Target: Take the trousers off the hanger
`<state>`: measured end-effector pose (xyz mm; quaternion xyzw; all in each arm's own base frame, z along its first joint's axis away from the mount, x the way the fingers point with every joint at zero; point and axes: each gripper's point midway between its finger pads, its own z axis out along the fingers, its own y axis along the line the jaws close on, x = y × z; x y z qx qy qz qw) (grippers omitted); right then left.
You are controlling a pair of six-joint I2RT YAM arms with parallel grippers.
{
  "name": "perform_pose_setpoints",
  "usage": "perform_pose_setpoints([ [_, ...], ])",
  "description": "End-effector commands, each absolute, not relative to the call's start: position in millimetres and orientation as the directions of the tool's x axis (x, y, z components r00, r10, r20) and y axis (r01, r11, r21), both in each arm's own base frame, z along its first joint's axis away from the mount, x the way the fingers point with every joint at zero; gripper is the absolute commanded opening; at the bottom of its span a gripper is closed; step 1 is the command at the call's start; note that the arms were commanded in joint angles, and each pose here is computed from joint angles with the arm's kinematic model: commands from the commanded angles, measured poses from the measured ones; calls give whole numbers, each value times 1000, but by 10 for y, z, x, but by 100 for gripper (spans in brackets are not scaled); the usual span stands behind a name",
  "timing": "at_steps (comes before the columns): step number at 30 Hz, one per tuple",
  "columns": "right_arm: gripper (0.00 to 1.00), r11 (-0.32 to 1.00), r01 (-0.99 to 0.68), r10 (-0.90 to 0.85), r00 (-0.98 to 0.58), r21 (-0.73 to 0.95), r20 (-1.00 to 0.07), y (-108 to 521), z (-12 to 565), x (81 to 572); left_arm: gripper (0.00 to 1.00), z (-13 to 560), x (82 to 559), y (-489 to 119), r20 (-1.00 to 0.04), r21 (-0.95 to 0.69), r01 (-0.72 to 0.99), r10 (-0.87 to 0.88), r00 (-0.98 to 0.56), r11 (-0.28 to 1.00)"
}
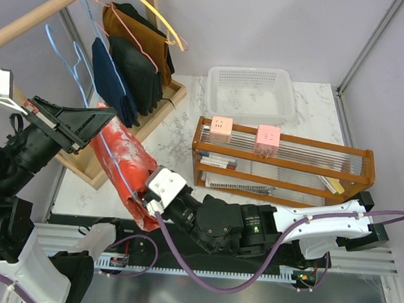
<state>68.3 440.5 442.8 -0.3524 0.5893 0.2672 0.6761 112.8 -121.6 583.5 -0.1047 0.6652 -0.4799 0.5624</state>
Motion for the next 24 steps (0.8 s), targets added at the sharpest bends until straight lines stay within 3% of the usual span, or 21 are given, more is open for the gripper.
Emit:
perform_pose_setpoints([
  [1,35,675,-731,45,175,-100,-984,4192,4774,803,2,6075,895,-1324,-672,-715,517,-667,-323,470],
  [3,20,680,-730,80,173,-73,-982,4145,4857,817,2,6047,907,-1320,-670,-719,510,-668,-325,472],
  [7,0,672,-738,109,169,-53,-980,4123,4999,802,2,5952,919,-1298,-670,-722,493,-669,-322,486],
  [24,0,611,-770,373,75,184,-925,3924,5985,767,2,5524,1066,-1156,-693,-715,399,-659,-292,575],
])
